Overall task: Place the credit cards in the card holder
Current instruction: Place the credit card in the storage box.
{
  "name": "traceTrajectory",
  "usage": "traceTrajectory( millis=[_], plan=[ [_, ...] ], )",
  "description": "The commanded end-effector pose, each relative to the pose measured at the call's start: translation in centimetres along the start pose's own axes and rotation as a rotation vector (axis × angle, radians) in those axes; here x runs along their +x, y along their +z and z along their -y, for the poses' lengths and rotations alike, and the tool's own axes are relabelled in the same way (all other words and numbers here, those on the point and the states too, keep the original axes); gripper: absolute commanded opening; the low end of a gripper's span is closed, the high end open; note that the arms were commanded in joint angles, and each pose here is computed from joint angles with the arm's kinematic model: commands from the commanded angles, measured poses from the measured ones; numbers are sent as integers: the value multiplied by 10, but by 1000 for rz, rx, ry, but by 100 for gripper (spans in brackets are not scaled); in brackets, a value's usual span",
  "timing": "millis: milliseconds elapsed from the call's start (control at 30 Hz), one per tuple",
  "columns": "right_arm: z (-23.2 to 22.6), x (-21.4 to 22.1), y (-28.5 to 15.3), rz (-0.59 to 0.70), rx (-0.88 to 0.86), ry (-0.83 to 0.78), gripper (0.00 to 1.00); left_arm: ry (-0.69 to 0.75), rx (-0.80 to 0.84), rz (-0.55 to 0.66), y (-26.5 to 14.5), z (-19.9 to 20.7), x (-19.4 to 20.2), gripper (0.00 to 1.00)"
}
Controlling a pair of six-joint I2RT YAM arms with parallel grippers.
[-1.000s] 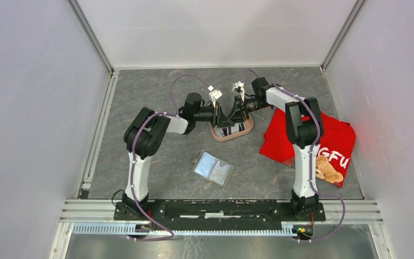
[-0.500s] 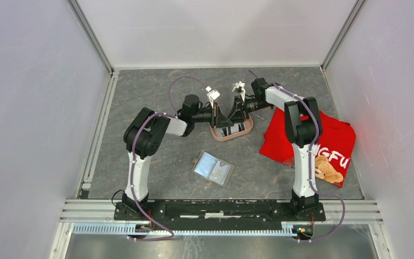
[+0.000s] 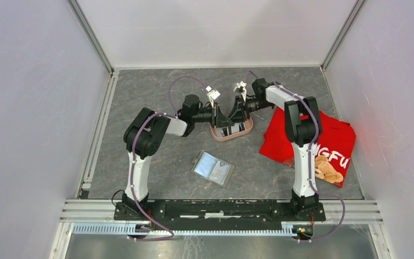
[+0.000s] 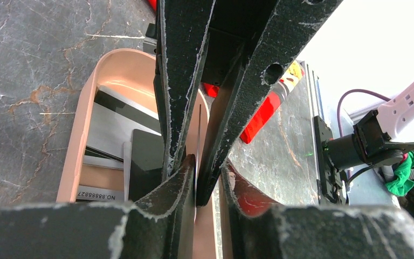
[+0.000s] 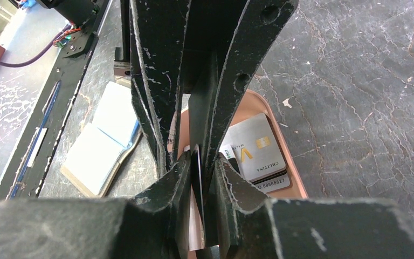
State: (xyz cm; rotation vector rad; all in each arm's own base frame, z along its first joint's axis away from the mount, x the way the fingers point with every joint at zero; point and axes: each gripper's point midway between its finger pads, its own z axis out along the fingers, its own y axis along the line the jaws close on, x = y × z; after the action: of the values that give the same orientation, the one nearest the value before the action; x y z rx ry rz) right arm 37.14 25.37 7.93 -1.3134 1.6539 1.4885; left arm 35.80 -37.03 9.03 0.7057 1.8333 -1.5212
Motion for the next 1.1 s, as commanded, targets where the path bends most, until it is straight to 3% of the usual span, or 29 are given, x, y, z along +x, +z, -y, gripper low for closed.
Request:
traceTrajectory(
  millis=[0,200,367,700,1067],
  plan=[
    [24,29,-33,-94,99,-27,24,-28,-33,67,-16,-9,-24,23],
    [24,28,-35,-86,97,-23,24,-33,-51,64,-16,-13,-23,24],
    [22,25,-33,-64,78,-23,26,-40,-61,51,-13,-16,-22,30],
    [21,12,-14,-47,61,2,27,-16,-37,3,-4,-10,-15,51],
    [33,22,-29,-66,145,35,24,-15,-6,10,-5,-5,-16,40]
  ],
)
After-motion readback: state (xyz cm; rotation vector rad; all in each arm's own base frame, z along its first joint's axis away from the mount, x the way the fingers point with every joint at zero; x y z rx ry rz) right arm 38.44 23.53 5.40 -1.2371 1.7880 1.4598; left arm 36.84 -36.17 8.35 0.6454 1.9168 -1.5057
